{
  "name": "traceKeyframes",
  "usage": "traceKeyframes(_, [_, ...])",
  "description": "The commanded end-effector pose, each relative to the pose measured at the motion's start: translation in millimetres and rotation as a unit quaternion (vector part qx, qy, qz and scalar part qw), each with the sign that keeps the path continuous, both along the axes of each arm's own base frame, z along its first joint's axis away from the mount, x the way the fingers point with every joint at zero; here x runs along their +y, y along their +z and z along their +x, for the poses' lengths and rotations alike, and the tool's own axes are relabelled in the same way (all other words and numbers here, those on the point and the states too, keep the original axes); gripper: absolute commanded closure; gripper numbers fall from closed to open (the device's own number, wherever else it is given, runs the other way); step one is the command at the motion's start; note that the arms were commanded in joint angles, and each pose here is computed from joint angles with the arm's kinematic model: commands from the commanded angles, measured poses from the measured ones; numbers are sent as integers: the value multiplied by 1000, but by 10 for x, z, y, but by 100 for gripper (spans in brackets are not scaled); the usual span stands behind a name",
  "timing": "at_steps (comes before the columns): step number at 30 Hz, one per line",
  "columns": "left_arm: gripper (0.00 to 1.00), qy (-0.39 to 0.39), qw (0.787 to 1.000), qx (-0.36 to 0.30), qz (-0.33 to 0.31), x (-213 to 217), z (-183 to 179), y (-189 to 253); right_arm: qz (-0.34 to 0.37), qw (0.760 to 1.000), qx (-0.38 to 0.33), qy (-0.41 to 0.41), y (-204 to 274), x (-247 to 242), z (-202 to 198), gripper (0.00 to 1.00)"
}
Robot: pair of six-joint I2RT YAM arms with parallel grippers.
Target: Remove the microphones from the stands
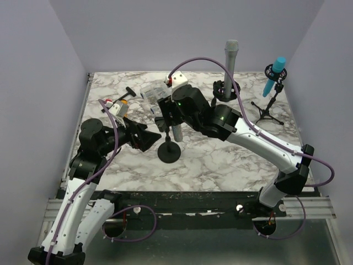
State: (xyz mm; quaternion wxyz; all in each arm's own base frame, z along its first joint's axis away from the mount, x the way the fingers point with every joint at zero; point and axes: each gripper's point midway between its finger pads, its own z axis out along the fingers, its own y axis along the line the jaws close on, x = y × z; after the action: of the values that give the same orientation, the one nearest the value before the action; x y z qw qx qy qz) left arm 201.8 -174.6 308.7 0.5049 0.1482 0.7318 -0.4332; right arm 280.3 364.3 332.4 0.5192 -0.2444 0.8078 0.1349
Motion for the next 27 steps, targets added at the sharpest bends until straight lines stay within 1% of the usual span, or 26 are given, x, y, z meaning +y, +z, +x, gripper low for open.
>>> traceKeyframes(1, [1,-3,995,-96,30,-39,114,177,-17,1000,-2,5,-63,11,-5,27])
traceKeyframes(5, [1,-8,993,-115,40,-70,193,187,-24,1000,-1,1,-111,8,17,32])
traceKeyframes(7, [1,-24,993,-107,46,-115,214,167,-30,1000,-1,-3,-137,-13,22,32])
traceKeyframes(10, [1,-37,994,-94,52,-165,251,127,-30,1000,-1,-6,-149,-34,20,27])
traceKeyframes(16, [1,-51,993,-89,53,-239,278,58,-37,999,1,-2,-211,-17,22,27])
traceKeyframes(17, [1,-51,993,-85,57,-247,293,34,-39,999,1,-2,-225,-13,21,28])
traceKeyframes(20, [1,-42,993,-84,78,-267,337,-12,-41,999,-1,-5,-240,-21,37,38])
traceKeyframes(22, [1,-40,991,-95,84,-295,351,-16,-36,999,-2,0,-219,-7,27,48])
traceKeyframes(24, [1,-31,990,-98,92,-314,407,-48,-33,999,-2,3,-199,7,22,56])
traceKeyframes(27, [1,-19,990,-98,102,-331,485,-87,-39,999,-2,3,-207,3,28,65])
